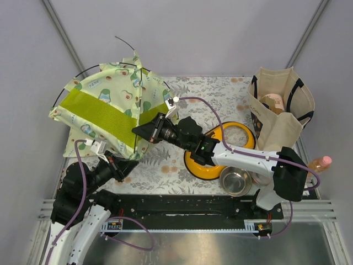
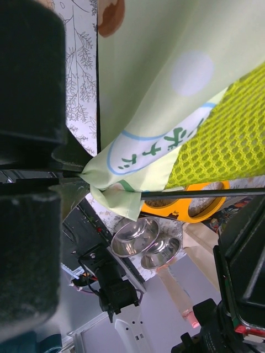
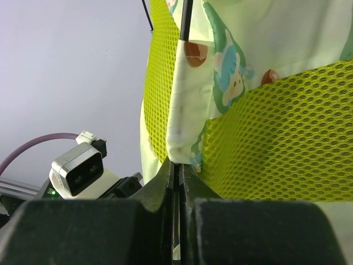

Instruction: Set up the pet tent

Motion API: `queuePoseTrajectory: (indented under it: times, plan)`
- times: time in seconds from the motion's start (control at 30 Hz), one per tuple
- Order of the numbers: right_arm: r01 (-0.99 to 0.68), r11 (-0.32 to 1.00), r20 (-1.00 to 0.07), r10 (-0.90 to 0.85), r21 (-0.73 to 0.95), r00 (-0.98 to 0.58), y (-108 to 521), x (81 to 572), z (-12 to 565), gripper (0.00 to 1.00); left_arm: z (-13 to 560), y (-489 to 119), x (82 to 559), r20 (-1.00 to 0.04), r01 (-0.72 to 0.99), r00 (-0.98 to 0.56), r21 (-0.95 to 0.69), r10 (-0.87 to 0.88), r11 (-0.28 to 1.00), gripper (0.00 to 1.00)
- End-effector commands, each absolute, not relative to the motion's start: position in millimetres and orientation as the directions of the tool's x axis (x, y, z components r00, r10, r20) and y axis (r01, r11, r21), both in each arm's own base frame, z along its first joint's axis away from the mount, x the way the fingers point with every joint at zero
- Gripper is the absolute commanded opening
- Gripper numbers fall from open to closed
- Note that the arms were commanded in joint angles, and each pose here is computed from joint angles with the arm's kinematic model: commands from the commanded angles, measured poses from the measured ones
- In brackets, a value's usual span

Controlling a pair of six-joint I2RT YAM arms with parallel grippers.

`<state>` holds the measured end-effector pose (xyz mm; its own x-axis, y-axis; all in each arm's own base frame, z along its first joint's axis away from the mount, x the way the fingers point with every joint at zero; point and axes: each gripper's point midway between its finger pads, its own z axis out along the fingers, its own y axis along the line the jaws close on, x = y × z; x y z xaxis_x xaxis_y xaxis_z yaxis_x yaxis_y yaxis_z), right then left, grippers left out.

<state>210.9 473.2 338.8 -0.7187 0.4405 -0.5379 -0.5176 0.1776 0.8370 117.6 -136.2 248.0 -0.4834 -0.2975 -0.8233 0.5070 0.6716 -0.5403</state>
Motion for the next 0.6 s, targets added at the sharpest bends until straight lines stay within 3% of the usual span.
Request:
queuePoseTrajectory:
  times: [0.0,0.37,0.57]
  plan:
    - [-0.504,0.249,-0.552,0.53,0.827,-0.644,471.0,241.7,340.4,0.0,264.9,-153.3,103.2,-0.82,0.604,-0.497,-0.562,-0.284,0.566,0.0]
    - [-0.536,0.199,-0.553,0.514,0.82,-0.656,469.8,227.9,348.1,0.0,268.1,-151.4,104.4,-0.822,0.599,-0.485,-0.56,-0.298,0.572,0.0]
    - [-0.524,0.269,-0.578,0.534,0.808,-0.617,475.3,241.4,335.7,0.0,273.0,-156.7,97.2,-0.828,0.639,-0.484,-0.555,-0.282,0.533,0.0]
